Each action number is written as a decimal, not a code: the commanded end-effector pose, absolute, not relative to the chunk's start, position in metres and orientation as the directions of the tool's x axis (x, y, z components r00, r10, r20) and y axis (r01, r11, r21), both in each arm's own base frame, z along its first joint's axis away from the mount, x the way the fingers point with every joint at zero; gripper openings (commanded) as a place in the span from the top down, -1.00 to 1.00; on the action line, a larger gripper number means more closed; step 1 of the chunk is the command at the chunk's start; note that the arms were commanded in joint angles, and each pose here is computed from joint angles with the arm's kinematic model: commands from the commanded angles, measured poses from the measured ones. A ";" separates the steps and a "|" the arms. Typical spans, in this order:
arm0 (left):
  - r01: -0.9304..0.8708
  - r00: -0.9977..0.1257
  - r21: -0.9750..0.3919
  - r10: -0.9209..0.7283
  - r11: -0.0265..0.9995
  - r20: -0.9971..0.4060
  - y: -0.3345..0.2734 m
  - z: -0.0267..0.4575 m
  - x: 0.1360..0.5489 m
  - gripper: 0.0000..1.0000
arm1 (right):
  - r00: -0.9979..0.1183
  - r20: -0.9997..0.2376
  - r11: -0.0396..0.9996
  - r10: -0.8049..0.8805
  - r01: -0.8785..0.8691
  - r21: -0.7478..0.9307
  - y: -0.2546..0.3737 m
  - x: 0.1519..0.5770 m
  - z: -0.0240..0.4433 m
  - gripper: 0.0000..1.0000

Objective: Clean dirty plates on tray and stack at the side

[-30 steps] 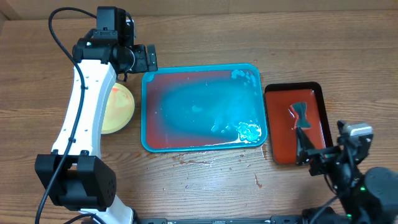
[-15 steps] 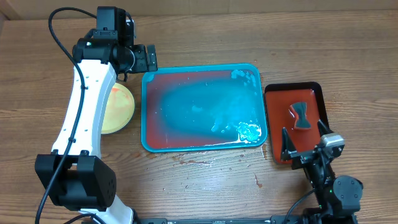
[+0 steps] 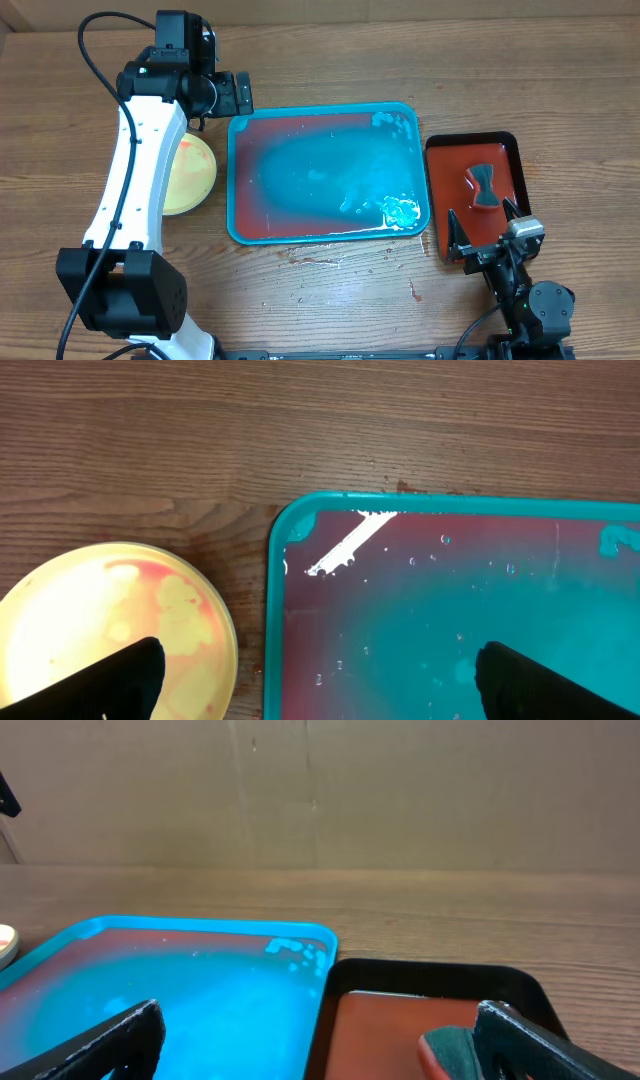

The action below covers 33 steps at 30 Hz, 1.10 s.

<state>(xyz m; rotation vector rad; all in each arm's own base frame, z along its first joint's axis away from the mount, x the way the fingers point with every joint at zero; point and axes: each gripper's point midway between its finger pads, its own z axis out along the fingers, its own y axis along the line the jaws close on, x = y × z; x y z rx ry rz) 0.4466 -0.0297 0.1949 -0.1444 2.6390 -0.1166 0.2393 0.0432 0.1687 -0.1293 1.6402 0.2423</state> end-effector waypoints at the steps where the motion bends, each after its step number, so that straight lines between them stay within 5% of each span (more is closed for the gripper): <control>1: -0.063 -0.877 -0.099 -0.103 0.993 -0.470 -0.031 0.193 0.449 -1.00 | -0.071 -0.996 0.969 0.060 -0.235 0.075 0.044 0.239 0.171 -1.00; 33: -0.063 -0.877 -0.099 -0.103 0.993 -0.470 -0.031 0.193 0.449 -1.00 | -0.020 -0.998 0.971 0.064 -0.231 0.066 0.042 0.242 0.174 -1.00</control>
